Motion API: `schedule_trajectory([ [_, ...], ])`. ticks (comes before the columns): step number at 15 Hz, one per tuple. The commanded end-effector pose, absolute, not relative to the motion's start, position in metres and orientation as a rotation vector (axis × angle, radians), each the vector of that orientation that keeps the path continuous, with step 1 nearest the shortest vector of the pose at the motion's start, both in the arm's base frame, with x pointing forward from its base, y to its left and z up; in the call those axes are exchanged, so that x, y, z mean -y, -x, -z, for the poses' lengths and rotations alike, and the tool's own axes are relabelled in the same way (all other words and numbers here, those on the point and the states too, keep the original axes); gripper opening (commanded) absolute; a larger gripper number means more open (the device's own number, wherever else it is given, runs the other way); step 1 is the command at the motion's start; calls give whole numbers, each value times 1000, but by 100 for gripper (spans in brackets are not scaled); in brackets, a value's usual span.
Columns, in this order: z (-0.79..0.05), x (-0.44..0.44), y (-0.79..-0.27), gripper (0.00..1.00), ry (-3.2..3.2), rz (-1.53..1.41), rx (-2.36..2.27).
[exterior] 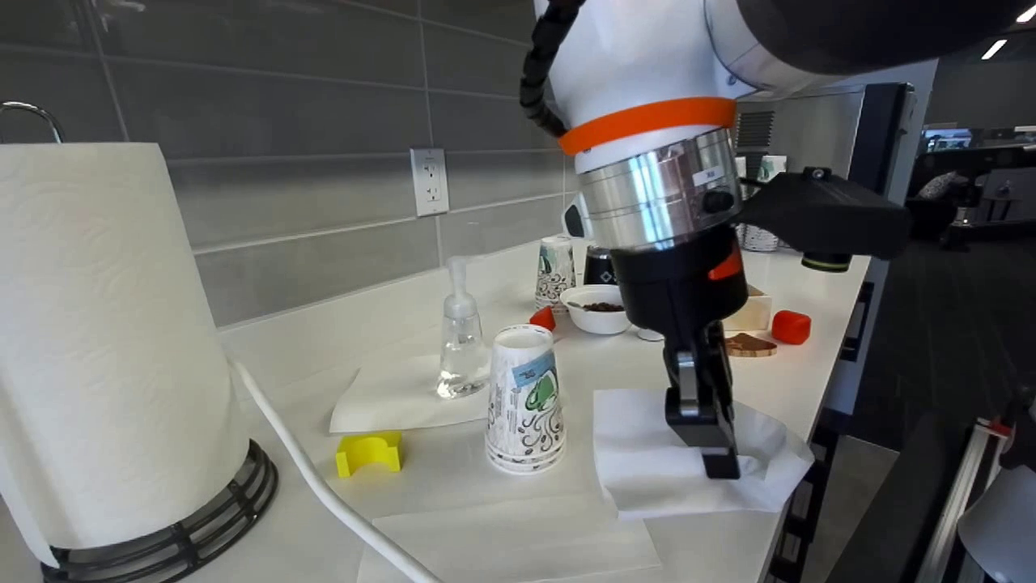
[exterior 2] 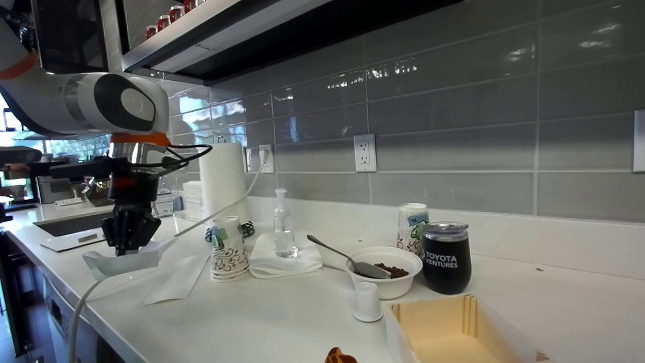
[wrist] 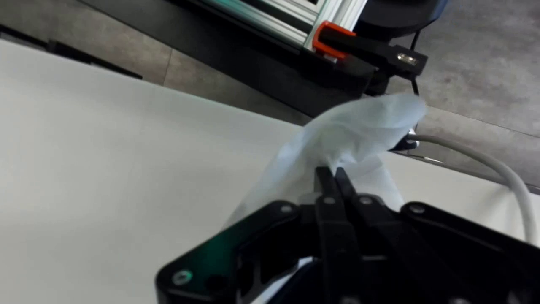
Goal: Use the paper towel to clean the surface
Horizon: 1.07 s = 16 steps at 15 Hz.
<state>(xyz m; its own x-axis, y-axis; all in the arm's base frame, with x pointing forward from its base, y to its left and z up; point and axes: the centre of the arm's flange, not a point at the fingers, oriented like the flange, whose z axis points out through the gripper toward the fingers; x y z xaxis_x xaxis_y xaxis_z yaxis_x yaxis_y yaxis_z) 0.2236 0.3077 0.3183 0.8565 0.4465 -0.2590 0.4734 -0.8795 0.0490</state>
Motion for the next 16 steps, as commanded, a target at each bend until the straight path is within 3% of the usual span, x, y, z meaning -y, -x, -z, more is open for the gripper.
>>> schedule_trajectory([
  [1,-308,-359,-237,0,-2915,273,-984],
  [12,-260,-421,-292,3,-2826,24,-1302],
  [13,-259,-422,-296,27,-2826,24,-1309],
  [15,-259,-424,-300,30,-2828,23,-1320],
  [16,-260,-424,-300,39,-2830,25,-1324],
])
